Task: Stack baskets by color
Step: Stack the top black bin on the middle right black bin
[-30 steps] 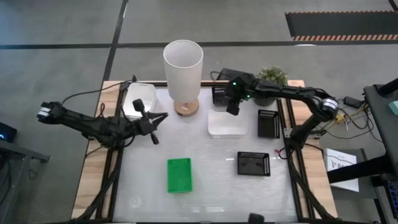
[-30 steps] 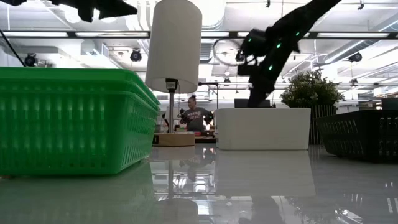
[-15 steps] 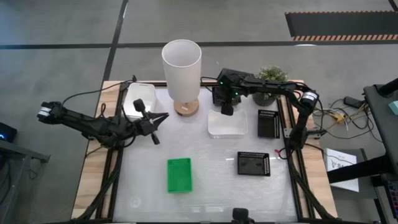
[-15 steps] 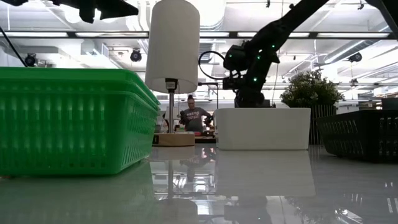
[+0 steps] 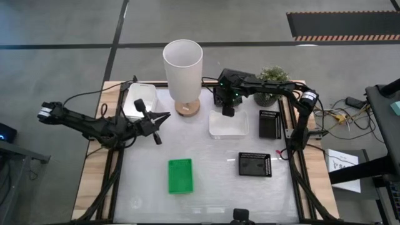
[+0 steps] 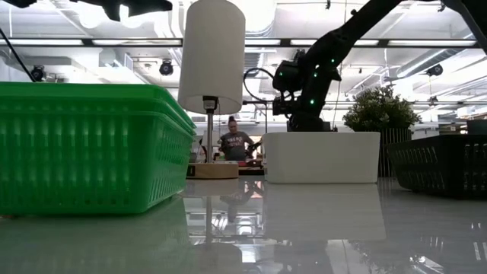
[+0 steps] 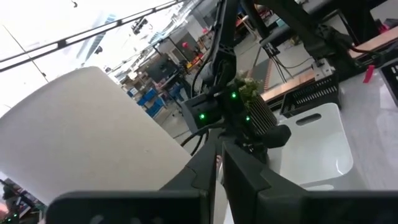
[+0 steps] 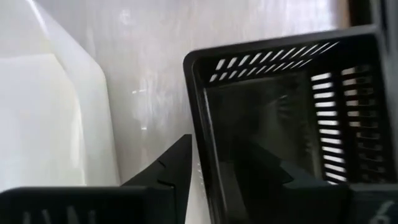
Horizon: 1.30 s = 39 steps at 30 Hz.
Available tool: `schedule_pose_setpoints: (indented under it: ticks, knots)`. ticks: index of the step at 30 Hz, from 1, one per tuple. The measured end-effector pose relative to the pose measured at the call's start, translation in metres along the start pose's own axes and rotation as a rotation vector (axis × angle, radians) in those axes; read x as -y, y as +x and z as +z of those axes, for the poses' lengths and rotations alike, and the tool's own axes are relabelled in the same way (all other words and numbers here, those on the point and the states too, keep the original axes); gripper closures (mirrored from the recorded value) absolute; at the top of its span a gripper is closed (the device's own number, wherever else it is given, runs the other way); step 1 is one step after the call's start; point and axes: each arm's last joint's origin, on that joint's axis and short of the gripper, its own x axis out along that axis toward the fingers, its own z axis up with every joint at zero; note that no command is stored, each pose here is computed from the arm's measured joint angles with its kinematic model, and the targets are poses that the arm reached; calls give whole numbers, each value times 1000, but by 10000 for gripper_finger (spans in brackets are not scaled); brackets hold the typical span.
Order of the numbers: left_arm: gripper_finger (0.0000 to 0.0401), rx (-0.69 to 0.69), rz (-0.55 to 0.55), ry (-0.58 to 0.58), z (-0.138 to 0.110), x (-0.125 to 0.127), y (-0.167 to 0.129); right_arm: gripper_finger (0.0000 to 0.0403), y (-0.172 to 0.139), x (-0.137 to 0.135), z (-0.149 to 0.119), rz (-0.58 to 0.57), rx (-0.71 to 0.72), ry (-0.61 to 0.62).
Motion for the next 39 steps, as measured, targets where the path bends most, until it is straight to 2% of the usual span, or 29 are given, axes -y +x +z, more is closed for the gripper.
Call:
schedule_pose_setpoints:
  ticks: [5,11,16,20,25,30,34,39]
  knots:
    - [390,-1,0,0,0,0,0,315,13,0,-4,0,-44,4]
    - [390,-3,-1,3,0,1,0,385,10,0,-3,-9,-43,0]
    - [390,-2,0,2,0,0,0,394,1,-1,-3,-30,-52,-1]
    - [390,-1,0,13,0,0,0,394,-17,-6,6,-80,-21,-23]
    - [390,-6,4,22,0,0,0,394,-51,-13,23,-116,-2,33]
    - [390,-7,5,29,0,0,1,394,-91,-41,44,-158,29,54]
    - [390,-5,6,27,0,0,0,394,-124,-71,57,-219,75,187]
    - [390,-4,6,25,0,0,1,394,-162,-109,58,-198,97,559]
